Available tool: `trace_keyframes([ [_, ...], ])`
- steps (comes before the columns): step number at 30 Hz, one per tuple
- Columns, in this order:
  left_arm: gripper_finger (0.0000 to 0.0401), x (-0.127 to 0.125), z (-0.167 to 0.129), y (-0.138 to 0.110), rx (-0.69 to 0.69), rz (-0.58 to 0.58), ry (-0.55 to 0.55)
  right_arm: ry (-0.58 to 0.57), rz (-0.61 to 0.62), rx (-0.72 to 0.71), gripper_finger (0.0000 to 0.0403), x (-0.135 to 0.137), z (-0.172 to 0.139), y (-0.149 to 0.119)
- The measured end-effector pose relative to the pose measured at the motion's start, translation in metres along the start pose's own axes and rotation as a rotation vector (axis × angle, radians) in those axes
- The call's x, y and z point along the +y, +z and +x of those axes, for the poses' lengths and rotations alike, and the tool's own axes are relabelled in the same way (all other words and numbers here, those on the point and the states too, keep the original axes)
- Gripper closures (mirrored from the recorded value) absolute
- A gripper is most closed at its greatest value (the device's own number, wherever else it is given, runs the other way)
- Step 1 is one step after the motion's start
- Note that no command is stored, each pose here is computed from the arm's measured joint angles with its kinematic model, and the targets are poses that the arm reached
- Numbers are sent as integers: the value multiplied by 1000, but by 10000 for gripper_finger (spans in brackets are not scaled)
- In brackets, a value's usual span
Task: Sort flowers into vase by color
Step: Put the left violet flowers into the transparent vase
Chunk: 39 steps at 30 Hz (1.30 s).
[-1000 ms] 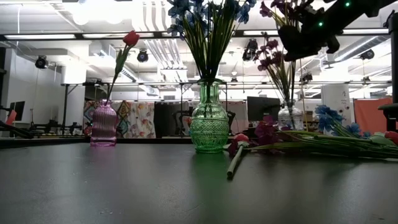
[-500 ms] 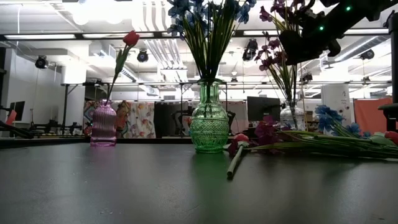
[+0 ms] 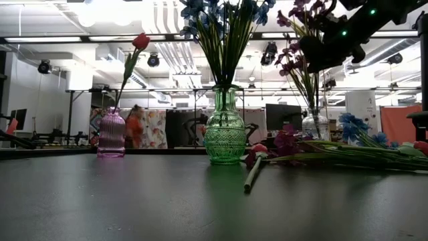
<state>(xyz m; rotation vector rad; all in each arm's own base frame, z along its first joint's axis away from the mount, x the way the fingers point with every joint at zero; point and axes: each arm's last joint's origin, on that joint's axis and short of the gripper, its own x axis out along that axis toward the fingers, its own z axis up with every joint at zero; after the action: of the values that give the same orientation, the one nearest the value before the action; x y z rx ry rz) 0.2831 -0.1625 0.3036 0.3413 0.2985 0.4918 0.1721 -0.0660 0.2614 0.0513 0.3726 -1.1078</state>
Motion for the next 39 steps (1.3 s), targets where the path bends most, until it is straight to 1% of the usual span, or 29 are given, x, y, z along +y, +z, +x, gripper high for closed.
trace_keyframes([
  [14,200,0,0,0,0,0,0,-22,-68,66,390,19,20,-13],
  [23,200,0,0,0,0,0,0,-24,-84,79,389,21,22,-16],
  [25,200,0,0,0,0,0,0,-23,-84,80,383,21,22,-16],
  [27,200,0,0,0,0,0,0,-23,-88,84,366,21,22,-16],
  [29,200,0,0,0,0,0,0,-21,-87,85,340,21,22,-16],
  [35,200,0,0,0,0,-1,0,-20,-90,88,243,19,20,-16],
  [39,200,0,0,0,2,-7,0,-19,-105,104,190,16,17,-14],
])
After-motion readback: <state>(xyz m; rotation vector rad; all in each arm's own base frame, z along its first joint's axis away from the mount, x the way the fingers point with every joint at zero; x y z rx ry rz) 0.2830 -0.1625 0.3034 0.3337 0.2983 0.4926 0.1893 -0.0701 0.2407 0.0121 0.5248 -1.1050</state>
